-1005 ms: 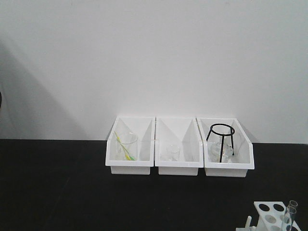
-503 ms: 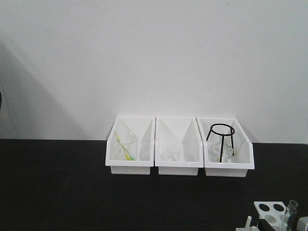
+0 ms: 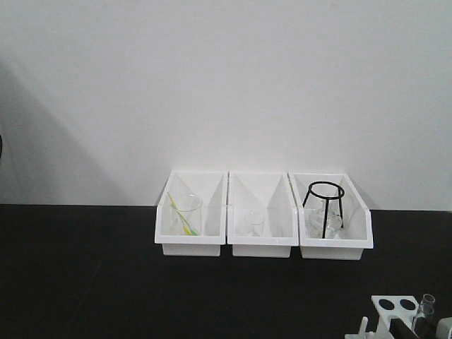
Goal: Flip and reinsert test tube from rack
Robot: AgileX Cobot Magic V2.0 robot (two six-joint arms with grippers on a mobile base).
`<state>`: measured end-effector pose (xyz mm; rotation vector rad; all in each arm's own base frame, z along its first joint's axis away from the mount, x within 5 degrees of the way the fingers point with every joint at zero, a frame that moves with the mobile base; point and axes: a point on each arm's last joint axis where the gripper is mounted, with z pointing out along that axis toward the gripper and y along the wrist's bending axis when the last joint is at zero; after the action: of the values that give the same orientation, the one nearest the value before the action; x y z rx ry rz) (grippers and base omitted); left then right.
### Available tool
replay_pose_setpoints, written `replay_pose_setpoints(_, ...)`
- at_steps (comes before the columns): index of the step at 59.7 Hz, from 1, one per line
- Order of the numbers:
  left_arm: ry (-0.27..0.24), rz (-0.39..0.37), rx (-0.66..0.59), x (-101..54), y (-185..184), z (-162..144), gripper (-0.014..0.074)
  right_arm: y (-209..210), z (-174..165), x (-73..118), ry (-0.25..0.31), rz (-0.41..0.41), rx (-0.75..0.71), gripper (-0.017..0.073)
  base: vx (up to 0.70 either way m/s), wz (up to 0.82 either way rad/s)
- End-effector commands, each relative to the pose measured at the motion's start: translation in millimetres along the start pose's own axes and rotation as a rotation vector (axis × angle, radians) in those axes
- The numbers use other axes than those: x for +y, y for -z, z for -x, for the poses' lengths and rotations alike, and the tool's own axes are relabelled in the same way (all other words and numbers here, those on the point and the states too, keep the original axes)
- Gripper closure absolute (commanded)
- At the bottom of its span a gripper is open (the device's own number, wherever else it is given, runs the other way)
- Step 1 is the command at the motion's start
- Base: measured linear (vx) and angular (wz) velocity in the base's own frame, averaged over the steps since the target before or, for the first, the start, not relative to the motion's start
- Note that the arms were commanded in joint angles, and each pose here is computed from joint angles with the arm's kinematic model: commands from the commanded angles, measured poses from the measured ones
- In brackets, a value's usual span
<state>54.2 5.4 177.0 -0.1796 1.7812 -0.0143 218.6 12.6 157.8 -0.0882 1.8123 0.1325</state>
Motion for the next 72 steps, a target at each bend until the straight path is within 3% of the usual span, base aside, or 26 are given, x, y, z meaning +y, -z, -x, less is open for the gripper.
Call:
replay_pose_setpoints(1, 0.002, -0.023, -0.098, -1.8, 1, 8, 0.06, 0, 22, 1.6, 0.008, 0.018, -0.148, 0.0468, 0.0, 0.0)
replay_pose_setpoints(17, 0.002, -0.023, -0.098, -1.8, 1, 8, 0.06, 19, 50, 4.2, -0.057, 0.025, -0.25, 0.0463, 0.0, 0.0)
replay_pose_setpoints(30, 0.002, -0.023, -0.098, -1.8, 1, 8, 0.06, 31, 83, 3.3, -0.016, -0.014, -0.189, 0.0457, 0.0, 0.0)
replay_pose_setpoints(49, 0.002, -0.023, -0.098, -1.8, 1, 8, 0.06, 55, 156, 1.5, 0.044, -0.085, -0.185, 0.0452, 0.0, 0.0)
replay_pose_setpoints(63, 0.002, -0.023, -0.098, -1.8, 1, 8, 0.06, 59, 176, -0.5, 0.059, -0.116, -0.154, 0.0446, 0.0, 0.0)
replay_pose_setpoints(67, 0.002, -0.023, -0.098, -1.8, 1, 8, 0.06, 59, 177, -0.3, 0.106, -0.117, -0.154, 0.0442, 0.0, 0.0)
replay_pose_setpoints(72, 0.002, -0.023, -0.098, -1.8, 1, 8, 0.06, 59, 177, 0.3, 0.246, -0.121, -0.142, 0.0439, 0.0, 0.0)
